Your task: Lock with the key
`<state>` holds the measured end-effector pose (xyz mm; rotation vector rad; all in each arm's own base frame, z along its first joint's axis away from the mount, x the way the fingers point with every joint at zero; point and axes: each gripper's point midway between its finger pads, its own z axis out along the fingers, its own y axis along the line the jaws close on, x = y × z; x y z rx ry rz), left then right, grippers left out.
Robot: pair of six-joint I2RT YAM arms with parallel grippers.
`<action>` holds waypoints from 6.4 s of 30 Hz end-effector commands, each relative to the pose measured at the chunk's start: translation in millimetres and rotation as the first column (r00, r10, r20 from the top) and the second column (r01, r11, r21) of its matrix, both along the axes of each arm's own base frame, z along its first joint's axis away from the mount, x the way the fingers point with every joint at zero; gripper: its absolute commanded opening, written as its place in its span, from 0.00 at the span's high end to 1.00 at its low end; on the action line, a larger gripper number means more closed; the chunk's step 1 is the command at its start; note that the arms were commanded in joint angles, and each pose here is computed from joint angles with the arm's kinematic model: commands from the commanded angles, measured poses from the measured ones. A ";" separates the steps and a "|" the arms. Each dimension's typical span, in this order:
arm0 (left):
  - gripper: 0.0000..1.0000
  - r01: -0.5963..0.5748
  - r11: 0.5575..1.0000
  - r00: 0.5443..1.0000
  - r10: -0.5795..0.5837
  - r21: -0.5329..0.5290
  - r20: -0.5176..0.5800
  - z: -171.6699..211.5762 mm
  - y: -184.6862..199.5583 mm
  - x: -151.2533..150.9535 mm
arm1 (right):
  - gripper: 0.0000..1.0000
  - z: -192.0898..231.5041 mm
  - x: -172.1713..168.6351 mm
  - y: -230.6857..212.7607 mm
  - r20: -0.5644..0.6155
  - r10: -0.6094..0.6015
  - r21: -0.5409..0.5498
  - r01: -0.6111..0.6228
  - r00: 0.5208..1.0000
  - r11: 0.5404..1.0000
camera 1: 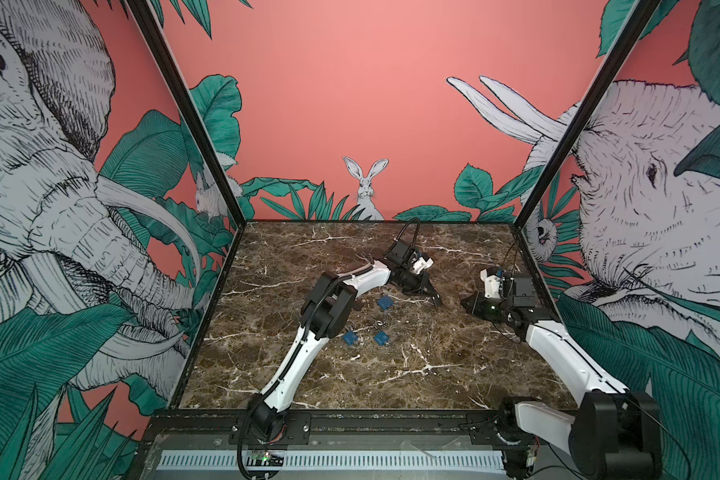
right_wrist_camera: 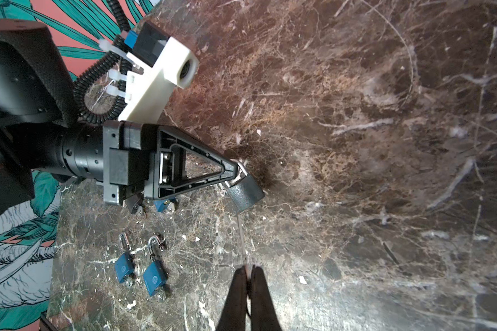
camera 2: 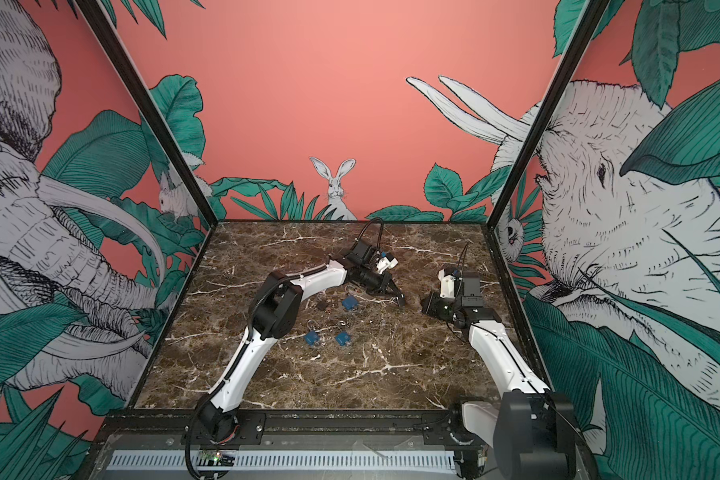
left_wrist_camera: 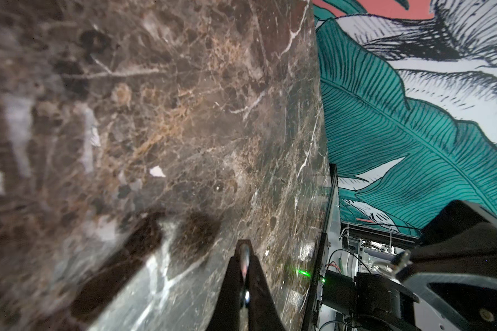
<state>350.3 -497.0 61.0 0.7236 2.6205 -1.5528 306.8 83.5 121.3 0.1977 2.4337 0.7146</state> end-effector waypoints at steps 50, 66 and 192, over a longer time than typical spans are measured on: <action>0.61 -0.342 0.928 0.889 0.370 -0.144 0.270 165.7 121.6 40.7 | 0.81 -55.5 69.6 31.1 -0.091 0.103 -0.162 -0.117 0.991 0.980; 0.61 -0.597 0.801 0.755 0.575 -0.031 0.315 138.9 266.2 -31.0 | 0.70 -29.9 -60.5 144.5 -0.039 0.491 -0.363 -0.470 0.871 0.805; 0.87 -0.263 0.949 0.943 0.291 -0.175 0.163 141.1 187.4 -77.5 | 0.93 81.9 -72.6 248.0 0.093 0.777 -0.598 -0.589 0.623 0.544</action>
